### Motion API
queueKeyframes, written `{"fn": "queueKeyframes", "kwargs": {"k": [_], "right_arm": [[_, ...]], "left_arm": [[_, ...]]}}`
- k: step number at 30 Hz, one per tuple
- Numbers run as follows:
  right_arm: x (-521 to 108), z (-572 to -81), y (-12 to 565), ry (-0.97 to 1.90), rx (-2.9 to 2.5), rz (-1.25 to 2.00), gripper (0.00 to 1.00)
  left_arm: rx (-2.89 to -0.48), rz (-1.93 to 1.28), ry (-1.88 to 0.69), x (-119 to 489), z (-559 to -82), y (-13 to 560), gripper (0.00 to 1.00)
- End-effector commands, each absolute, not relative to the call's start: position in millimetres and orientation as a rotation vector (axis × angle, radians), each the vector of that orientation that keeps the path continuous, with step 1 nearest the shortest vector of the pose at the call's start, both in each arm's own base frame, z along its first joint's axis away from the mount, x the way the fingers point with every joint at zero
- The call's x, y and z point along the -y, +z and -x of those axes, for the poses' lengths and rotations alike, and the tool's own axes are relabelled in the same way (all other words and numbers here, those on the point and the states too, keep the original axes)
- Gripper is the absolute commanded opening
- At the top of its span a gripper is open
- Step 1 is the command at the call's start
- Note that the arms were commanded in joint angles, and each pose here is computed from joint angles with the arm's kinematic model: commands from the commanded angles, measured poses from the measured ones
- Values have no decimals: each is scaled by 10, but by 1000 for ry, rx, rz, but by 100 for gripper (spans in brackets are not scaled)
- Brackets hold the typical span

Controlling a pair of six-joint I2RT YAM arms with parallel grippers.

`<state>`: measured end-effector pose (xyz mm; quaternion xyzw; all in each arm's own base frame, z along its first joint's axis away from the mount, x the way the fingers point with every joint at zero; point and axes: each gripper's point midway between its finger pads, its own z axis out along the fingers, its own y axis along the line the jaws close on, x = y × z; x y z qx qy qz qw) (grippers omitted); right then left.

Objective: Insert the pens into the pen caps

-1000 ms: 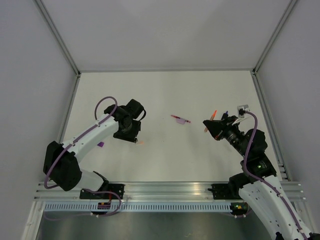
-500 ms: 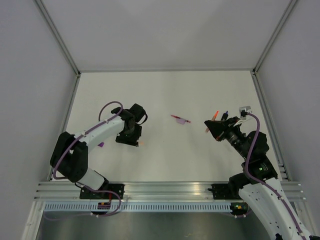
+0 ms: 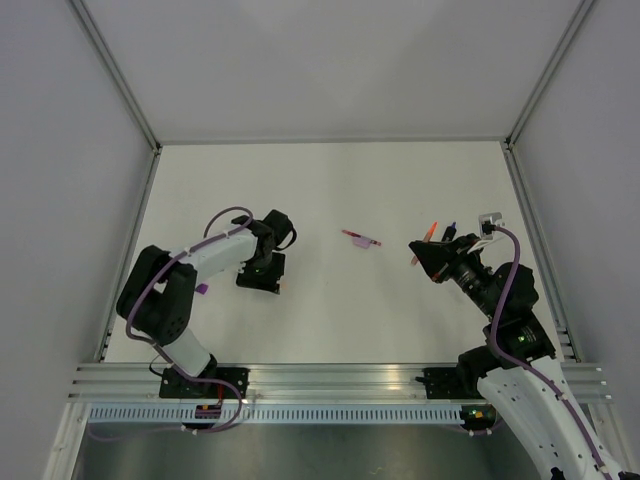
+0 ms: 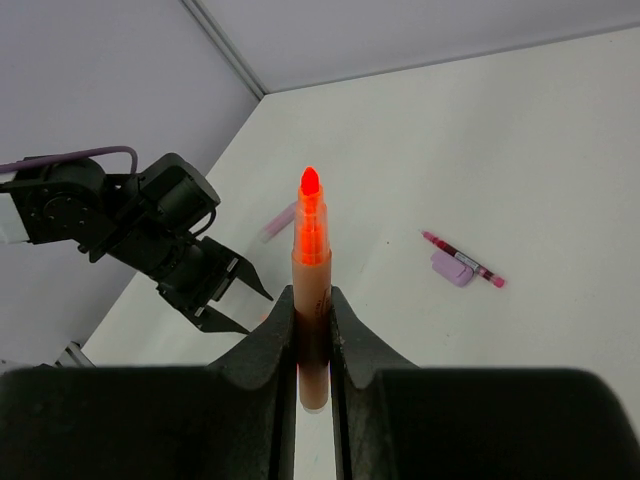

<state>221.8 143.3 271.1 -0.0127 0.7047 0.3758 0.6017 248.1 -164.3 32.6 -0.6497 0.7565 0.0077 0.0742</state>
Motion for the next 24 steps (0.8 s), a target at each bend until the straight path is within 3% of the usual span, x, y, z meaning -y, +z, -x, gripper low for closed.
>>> {"fn": "queueKeyframes", "kwargs": {"k": [1,14,17,24], "right_arm": [[-1409,-2223,2750,859,-1612,28,0],[-1424,-2211,2748,872,-1611,30,0],[-1432,-2203,2748,877,-1610,36,0],[-1532,-2222,2713,923,-1628,68,0]], "left_arm": [[-2053,2235,20,1664,-2581,201,58],[-2066,2279,144,1616,-2437,14,40],[-2061,2281,182,1574,-2391,-35,33],[-2046,2218,158,1459,-2370,15,2]]}}
